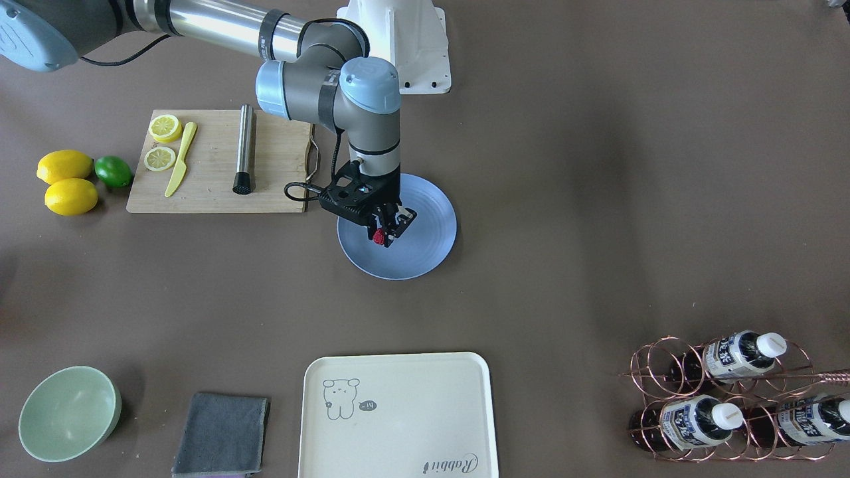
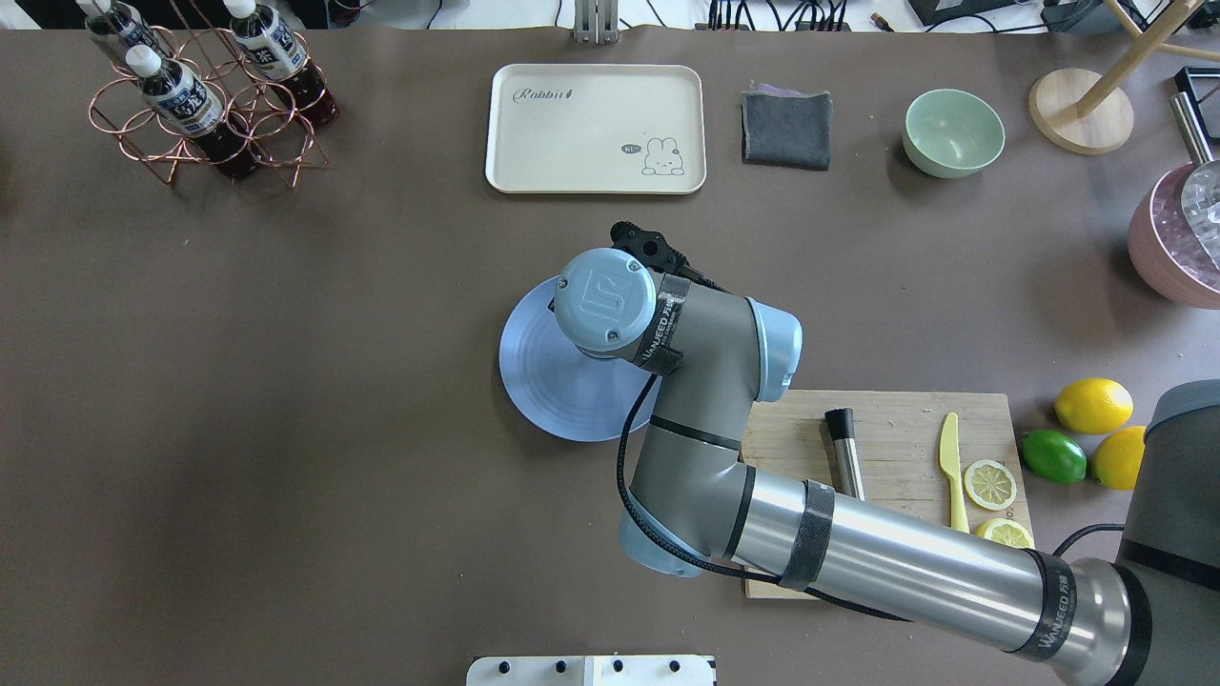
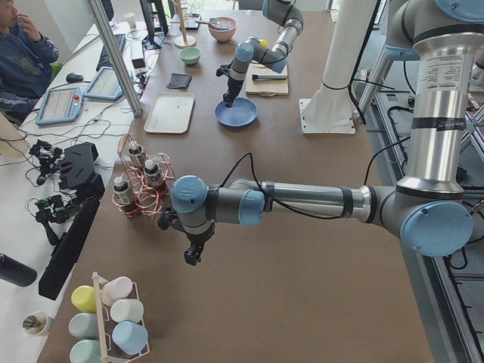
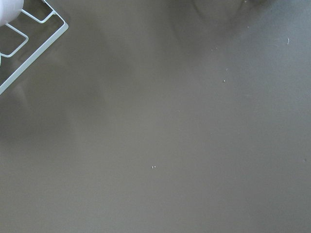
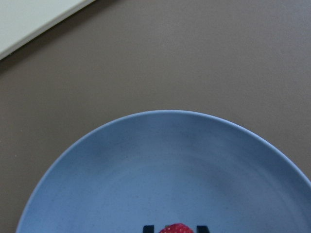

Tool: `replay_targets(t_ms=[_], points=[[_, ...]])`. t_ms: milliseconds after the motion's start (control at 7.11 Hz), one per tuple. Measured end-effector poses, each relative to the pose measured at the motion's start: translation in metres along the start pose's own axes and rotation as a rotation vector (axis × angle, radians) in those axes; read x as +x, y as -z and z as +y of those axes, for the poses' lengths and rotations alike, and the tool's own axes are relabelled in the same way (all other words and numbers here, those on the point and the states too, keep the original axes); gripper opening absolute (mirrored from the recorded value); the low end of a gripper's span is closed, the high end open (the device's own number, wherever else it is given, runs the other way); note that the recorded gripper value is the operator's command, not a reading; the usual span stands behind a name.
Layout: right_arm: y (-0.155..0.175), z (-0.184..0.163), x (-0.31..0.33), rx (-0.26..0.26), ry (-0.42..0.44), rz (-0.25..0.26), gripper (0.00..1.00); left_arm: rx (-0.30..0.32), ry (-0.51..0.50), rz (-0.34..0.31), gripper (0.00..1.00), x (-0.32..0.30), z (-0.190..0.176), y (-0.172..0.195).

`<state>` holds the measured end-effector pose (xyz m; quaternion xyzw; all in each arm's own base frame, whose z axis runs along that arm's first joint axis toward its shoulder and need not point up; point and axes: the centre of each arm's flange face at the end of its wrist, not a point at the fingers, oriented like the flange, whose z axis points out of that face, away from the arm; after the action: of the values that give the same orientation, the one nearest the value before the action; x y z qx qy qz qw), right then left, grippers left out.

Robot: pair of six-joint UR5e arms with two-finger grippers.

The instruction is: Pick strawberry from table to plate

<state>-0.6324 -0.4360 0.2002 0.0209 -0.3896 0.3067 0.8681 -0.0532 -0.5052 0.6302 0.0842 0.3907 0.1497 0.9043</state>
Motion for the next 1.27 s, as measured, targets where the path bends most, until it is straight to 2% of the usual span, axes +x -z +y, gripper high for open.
replay_targets(t_ms=[141, 281, 422, 844, 1126, 1267], points=[[-0.001, 0.006, 0.001, -0.003, 0.006, 0.002, 0.61, 0.0, 0.0, 0.0, 0.98, 0.0, 0.0, 0.0], [-0.002, 0.01, 0.002, -0.006, 0.012, 0.003, 0.71, -0.001, 0.001, 0.0, 0.98, 0.0, 0.001, -0.001], [-0.004, 0.011, 0.003, -0.003, 0.021, 0.004, 1.0, -0.002, 0.002, 0.001, 0.98, -0.001, 0.001, -0.001], [-0.004, 0.002, 0.002, 0.019, 0.038, 0.002, 1.0, -0.004, 0.004, 0.001, 0.98, -0.002, 0.003, -0.002], [0.005, -0.051, 0.0, 0.025, 0.06, 0.004, 1.0, -0.009, 0.009, 0.003, 0.98, -0.004, 0.006, -0.005], [0.009, -0.095, 0.007, -0.005, 0.079, 0.017, 1.0, -0.015, 0.015, 0.005, 0.98, -0.005, 0.009, -0.007]])
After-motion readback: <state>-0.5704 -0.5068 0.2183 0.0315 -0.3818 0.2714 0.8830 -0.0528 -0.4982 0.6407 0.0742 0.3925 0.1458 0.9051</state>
